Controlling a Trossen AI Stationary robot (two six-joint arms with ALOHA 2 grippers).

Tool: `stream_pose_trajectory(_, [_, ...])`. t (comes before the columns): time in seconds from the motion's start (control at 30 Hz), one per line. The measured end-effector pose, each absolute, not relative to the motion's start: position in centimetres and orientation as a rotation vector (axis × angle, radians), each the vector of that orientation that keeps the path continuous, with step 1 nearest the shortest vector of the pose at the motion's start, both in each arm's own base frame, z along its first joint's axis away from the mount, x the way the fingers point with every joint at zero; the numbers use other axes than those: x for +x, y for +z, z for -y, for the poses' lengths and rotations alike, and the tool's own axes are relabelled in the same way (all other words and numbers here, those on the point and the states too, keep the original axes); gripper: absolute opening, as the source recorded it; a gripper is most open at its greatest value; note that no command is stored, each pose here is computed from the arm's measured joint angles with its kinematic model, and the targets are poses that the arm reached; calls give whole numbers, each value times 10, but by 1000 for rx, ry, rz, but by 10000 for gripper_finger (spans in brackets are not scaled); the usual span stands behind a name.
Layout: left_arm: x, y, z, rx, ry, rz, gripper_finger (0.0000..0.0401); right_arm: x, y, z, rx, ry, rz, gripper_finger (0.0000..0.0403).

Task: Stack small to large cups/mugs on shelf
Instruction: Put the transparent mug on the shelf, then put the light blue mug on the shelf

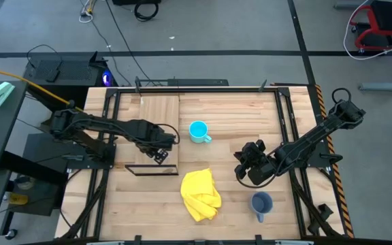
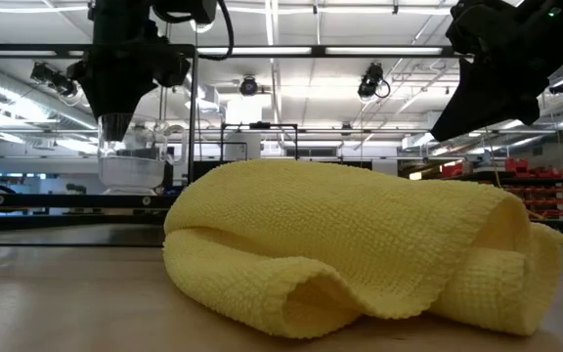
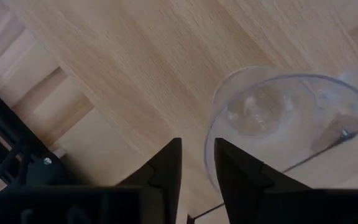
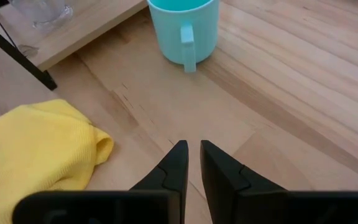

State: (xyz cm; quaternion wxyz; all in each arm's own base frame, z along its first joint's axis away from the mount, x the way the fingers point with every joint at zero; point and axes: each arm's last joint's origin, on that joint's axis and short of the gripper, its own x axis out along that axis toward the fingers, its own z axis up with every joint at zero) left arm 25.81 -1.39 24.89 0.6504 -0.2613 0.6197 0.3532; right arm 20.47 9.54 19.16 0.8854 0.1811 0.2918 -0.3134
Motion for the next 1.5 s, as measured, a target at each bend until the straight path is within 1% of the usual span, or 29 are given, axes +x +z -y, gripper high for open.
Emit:
stream_pose_trajectory(0.27, [241,276,12,-632,754,-1286,103,205,192,-95,380,-651,-604,51])
stream_pose_trajectory(0.37, [233,286,12,-613,703,-1250,105,205,192,-96,382,-650,-602,51])
stream_pose_trajectory(0.57, [210,310,3,-467,631,-1148,102,210,194,-91,378,-661,-595,51])
stream_pose_trajectory(0.73, [194,325,-11,-250,663,-1073,95,224,208,-75,360,-689,-594,51])
stream_pose_trajectory(0.8, [188,328,-16,-163,717,-1056,93,234,219,-64,370,-694,-595,51])
stream_pose_trajectory(0.87, [185,330,-21,-122,776,-1042,91,245,234,-50,381,-686,-600,51])
stream_pose_trajectory(1.07, [165,330,-32,-94,872,-1132,90,269,287,9,406,-584,-599,51])
stream_pose_trajectory(1.2, [148,328,-34,-102,895,-1120,89,271,313,54,448,-496,-594,51])
stream_pose_trajectory(1.37, [124,316,-31,-98,868,-1056,77,267,320,101,531,-477,-688,51])
stream_pose_trajectory(1.5, [109,306,-29,-111,866,-1013,67,281,318,121,541,-444,-773,51])
